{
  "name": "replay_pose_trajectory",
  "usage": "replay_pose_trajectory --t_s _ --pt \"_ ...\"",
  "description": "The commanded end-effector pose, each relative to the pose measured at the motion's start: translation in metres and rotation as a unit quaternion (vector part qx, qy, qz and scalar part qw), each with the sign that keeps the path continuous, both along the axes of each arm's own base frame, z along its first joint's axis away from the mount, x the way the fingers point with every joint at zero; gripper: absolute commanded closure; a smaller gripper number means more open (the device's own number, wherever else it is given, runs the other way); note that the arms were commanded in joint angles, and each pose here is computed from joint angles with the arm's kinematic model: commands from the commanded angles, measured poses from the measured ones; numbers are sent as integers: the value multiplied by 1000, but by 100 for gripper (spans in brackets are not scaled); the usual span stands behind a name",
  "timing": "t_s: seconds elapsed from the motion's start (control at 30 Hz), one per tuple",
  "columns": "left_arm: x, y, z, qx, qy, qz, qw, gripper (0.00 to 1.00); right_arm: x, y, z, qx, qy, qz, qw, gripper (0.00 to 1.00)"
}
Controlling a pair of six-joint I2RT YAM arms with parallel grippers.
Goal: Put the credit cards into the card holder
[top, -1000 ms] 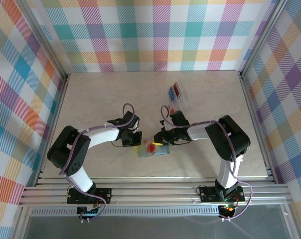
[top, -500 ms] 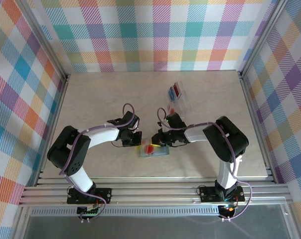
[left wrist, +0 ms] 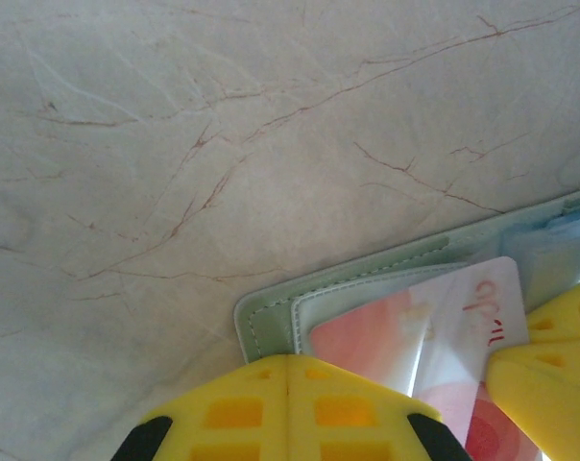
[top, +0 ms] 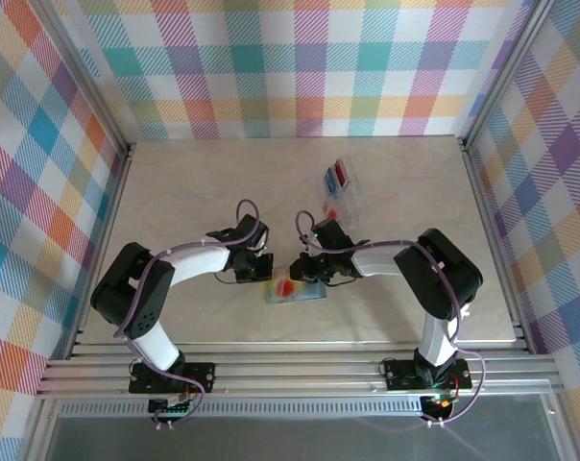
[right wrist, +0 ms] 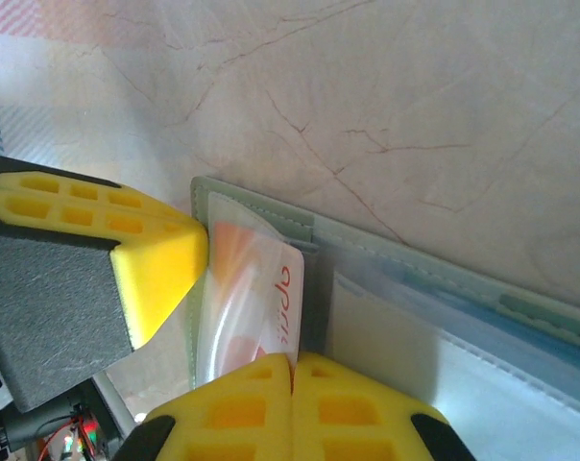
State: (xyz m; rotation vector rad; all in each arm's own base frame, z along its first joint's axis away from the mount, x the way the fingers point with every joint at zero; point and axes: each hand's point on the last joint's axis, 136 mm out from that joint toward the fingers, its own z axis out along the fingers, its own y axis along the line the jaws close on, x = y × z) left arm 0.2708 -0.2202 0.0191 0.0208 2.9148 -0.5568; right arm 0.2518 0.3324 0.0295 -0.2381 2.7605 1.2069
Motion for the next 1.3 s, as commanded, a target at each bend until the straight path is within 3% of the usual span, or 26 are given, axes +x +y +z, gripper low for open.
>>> replay_pose_trajectory --t_s 0.0,0.83,1.27 --pt "-2 6 -13 23 2 -2 1000 100 5 -15 -2 -58 -34 -4 998 100" --pt "0 6 -19 29 6 -2 1000 100 15 -22 13 -113 -94 46 988 100" --pt "-1 6 -21 27 10 -2 1000 100 24 -10 4 -84 -96 32 991 100"
